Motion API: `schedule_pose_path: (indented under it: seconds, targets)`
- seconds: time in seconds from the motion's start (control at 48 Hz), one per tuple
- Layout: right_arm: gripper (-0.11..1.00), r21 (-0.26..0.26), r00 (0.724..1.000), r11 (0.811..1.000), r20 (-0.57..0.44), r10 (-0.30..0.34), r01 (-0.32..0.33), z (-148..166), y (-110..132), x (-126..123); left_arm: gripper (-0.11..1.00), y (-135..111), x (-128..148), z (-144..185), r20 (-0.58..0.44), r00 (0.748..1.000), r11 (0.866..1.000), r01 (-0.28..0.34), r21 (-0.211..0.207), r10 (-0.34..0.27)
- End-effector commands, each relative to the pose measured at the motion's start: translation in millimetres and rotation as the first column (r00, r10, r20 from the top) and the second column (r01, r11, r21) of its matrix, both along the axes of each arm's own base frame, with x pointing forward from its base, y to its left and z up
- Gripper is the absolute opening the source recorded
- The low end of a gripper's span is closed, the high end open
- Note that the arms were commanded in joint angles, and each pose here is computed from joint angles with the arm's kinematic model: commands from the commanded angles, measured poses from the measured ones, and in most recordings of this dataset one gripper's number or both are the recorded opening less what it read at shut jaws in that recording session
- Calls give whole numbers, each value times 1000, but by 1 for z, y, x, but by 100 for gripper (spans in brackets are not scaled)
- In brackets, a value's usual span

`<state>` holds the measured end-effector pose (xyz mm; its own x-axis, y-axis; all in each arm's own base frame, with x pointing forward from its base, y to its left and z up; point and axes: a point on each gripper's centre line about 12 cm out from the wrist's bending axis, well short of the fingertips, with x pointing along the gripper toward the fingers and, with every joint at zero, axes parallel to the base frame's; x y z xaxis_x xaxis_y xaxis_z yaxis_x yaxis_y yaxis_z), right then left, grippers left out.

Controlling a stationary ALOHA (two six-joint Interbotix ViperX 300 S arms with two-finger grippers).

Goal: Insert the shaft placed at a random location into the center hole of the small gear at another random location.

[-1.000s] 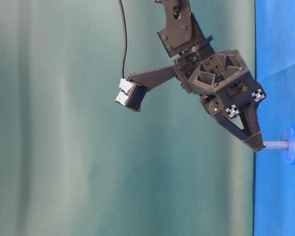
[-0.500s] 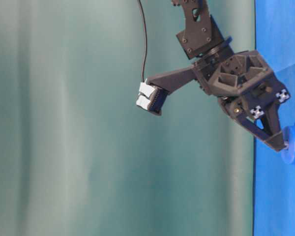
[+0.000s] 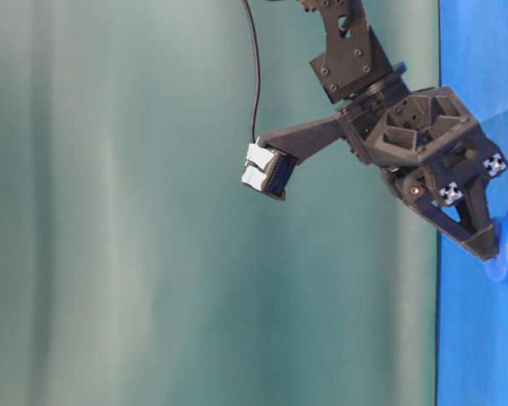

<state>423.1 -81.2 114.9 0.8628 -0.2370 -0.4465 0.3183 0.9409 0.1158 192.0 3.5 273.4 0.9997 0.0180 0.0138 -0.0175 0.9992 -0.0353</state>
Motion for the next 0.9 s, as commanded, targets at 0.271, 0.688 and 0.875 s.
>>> schedule_pose_path:
  seconds: [0.271,0.688,0.875]
  targets:
    - [57,-3,998,1000,63,-11,11,25,-4,7,0,0,1,5,15,1000,1000,-1,-1,2]
    - [75,0,994,1000,106,0,0,67,-1,-4,0,1,-1,7,28,1000,1000,-3,-1,3]
    - [75,4,993,1000,120,9,-9,87,2,-10,0,0,-1,7,25,1000,1000,-1,-1,2]
